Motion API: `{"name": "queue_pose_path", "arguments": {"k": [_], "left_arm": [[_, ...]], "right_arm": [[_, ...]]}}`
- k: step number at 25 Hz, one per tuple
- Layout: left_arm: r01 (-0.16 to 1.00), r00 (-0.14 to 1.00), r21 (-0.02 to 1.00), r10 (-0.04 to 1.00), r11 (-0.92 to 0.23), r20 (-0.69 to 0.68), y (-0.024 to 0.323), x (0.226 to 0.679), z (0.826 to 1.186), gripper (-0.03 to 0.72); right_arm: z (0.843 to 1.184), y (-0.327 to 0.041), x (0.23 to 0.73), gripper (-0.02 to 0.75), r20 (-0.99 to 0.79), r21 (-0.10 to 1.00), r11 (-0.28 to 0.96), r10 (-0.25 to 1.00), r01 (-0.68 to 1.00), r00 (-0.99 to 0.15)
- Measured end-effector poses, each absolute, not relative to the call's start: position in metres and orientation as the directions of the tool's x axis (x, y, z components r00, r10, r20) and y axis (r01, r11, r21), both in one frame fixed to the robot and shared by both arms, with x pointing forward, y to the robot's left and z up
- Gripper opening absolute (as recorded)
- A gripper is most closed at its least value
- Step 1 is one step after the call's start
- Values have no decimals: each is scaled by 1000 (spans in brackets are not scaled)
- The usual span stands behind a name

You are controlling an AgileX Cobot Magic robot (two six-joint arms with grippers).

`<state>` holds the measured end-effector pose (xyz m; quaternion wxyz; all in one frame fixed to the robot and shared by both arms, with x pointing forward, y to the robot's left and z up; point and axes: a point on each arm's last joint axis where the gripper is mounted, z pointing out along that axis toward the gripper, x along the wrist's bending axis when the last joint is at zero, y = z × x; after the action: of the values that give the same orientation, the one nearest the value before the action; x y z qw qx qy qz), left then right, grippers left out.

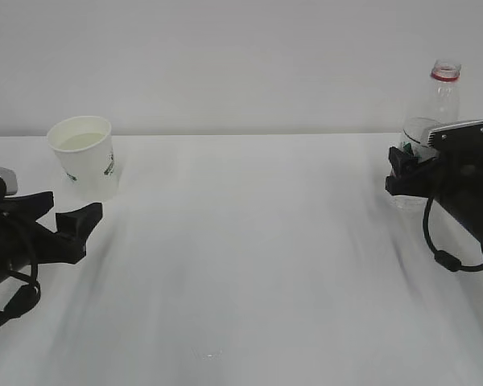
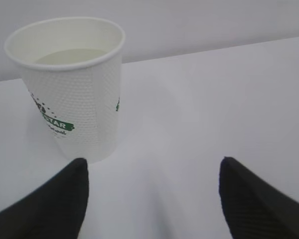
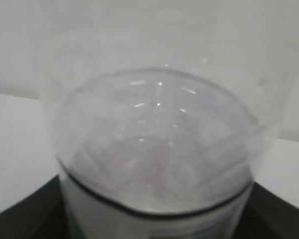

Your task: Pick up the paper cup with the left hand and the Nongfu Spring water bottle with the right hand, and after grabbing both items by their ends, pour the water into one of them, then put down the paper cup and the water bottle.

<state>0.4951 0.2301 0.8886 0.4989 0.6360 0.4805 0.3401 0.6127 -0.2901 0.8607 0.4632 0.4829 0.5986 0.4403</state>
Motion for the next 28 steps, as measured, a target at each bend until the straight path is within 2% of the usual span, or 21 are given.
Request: {"name": "queue_pose_path", "arguments": {"k": [5, 8, 13, 19, 28], "left_arm": [[272, 307, 961, 951, -40, -47, 230, 495, 889, 591], [272, 311, 961, 949, -42, -46, 230, 495, 889, 591], [271, 312, 962, 949, -43, -45, 230, 495, 889, 591], [271, 314, 962, 948, -44, -45, 229, 495, 889, 590], [269, 316, 962, 948, -44, -45, 229, 495, 889, 590]], "right_arm": [[861, -290, 613, 632, -127, 975, 144, 986, 172, -106], [861, -290, 614, 663, -127, 975, 143, 986, 170, -106], [862, -290, 610, 666, -126, 979, 140, 987, 146, -104], [851, -291, 590, 666, -115, 968, 135, 988, 212, -104], [865, -291, 567, 662, -113, 966, 133, 988, 223, -103]]}}
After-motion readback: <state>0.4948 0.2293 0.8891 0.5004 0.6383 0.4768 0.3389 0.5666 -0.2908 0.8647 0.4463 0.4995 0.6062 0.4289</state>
